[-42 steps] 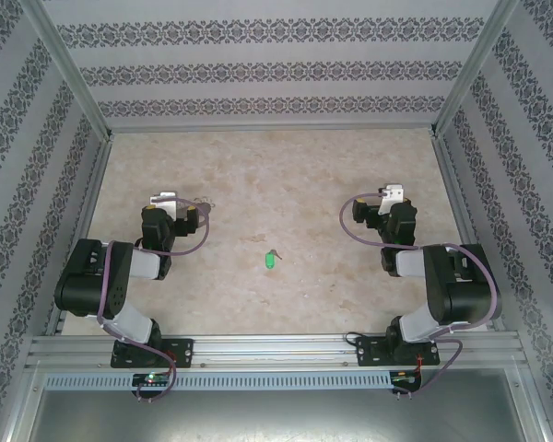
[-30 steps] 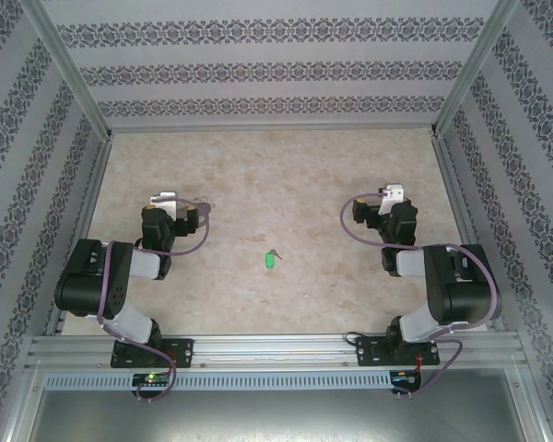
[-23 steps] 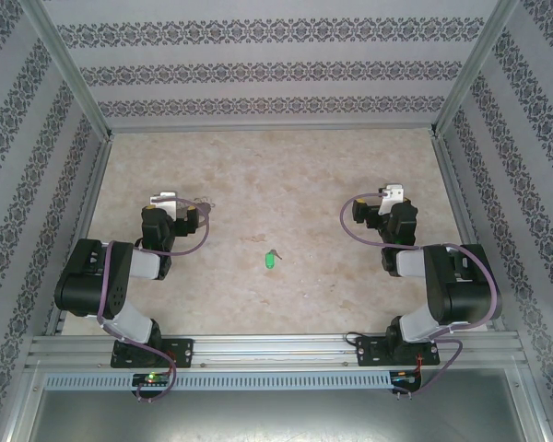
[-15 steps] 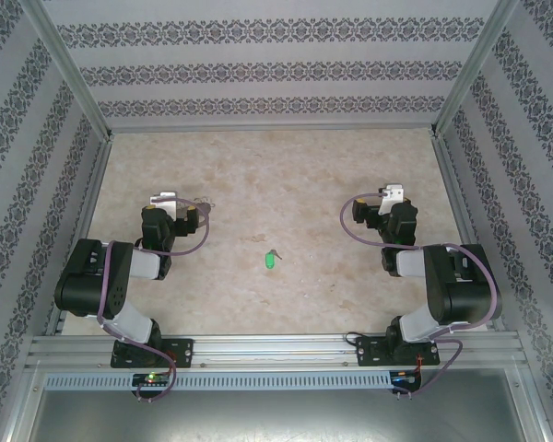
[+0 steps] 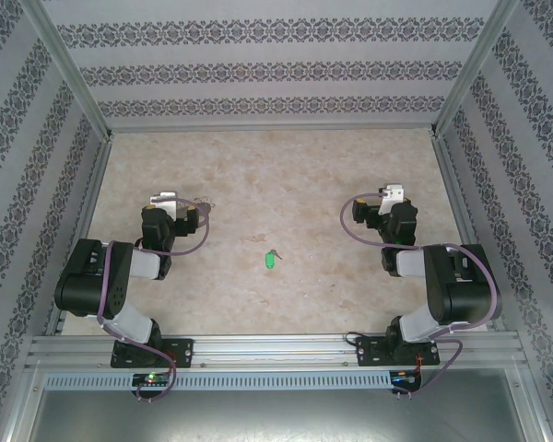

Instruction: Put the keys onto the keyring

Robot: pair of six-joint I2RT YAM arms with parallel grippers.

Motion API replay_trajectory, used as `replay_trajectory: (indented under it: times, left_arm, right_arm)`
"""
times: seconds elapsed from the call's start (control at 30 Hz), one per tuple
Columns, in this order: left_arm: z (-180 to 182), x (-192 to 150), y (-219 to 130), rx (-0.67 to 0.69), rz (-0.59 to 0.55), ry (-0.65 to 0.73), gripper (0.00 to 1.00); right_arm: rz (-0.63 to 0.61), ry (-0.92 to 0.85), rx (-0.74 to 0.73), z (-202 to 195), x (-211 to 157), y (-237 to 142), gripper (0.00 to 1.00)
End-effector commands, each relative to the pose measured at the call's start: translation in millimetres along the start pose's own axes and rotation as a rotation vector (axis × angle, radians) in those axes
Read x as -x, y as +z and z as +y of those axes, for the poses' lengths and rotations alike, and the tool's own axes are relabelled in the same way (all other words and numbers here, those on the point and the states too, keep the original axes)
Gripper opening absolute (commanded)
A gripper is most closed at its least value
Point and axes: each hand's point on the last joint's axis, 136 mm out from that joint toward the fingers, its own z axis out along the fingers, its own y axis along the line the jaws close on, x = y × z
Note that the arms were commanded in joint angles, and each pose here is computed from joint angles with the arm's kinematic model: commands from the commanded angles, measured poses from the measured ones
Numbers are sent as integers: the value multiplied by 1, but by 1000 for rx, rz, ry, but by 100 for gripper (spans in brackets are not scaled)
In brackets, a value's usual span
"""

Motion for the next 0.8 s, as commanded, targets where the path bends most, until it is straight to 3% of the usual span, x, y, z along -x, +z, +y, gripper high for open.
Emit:
replay_trajectory:
  times: [0.0, 0.77]
  left_arm:
    - [4, 12, 2, -2, -40, -1, 100]
    - [1, 17, -1, -26, -37, 6, 100]
  right_arm:
    - [-27, 19, -3, -4, 7, 1, 98]
    - [-44, 16, -77, -12, 18, -7, 98]
